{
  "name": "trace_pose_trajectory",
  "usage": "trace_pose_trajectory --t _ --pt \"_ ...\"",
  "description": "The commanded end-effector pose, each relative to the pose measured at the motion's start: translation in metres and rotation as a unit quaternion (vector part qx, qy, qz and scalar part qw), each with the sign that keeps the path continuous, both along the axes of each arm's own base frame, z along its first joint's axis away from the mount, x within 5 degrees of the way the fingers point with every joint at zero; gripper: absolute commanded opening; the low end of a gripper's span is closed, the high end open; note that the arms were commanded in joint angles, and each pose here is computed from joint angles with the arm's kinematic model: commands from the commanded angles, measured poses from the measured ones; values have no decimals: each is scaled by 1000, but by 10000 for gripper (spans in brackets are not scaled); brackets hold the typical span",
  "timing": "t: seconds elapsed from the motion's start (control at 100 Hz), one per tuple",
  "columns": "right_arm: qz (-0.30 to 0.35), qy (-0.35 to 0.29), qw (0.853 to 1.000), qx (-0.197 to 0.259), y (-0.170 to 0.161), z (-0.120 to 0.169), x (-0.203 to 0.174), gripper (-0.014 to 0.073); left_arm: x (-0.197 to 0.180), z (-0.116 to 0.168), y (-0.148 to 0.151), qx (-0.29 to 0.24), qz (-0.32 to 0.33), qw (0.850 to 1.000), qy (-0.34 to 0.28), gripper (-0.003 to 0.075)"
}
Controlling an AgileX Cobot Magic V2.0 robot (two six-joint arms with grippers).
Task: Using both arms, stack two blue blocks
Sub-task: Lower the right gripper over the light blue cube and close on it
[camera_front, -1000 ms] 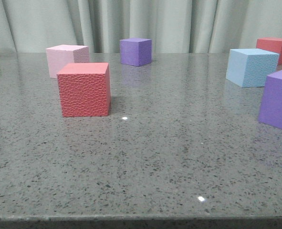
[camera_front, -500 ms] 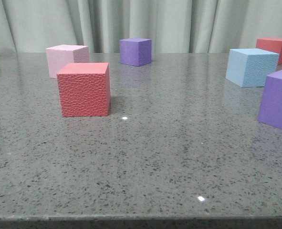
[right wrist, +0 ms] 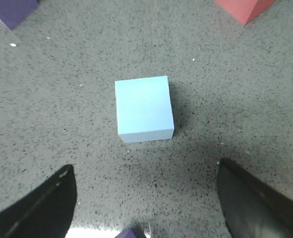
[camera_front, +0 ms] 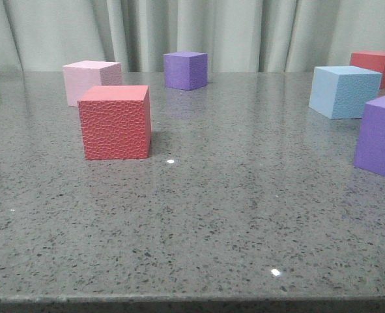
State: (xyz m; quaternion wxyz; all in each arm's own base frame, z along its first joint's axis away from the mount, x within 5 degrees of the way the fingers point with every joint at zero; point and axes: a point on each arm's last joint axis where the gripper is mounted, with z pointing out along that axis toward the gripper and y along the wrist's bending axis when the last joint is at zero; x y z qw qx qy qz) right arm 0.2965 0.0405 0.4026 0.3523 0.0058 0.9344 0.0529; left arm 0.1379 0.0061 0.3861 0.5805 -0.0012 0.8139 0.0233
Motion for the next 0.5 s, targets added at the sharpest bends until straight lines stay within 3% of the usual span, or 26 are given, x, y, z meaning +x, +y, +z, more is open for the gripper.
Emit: trace_pose_trajectory --t 0.0,0.29,0.49 --pt "5 -19 1000 -6 2 14 18 580 1 17 0 1 0 999 -51 682" --pt "23 72 997 -31 10 -23 78 580 1 17 0 1 0 999 -48 682" --pt "23 92 995 -29 13 -41 100 580 1 17 0 2 1 999 -48 682"
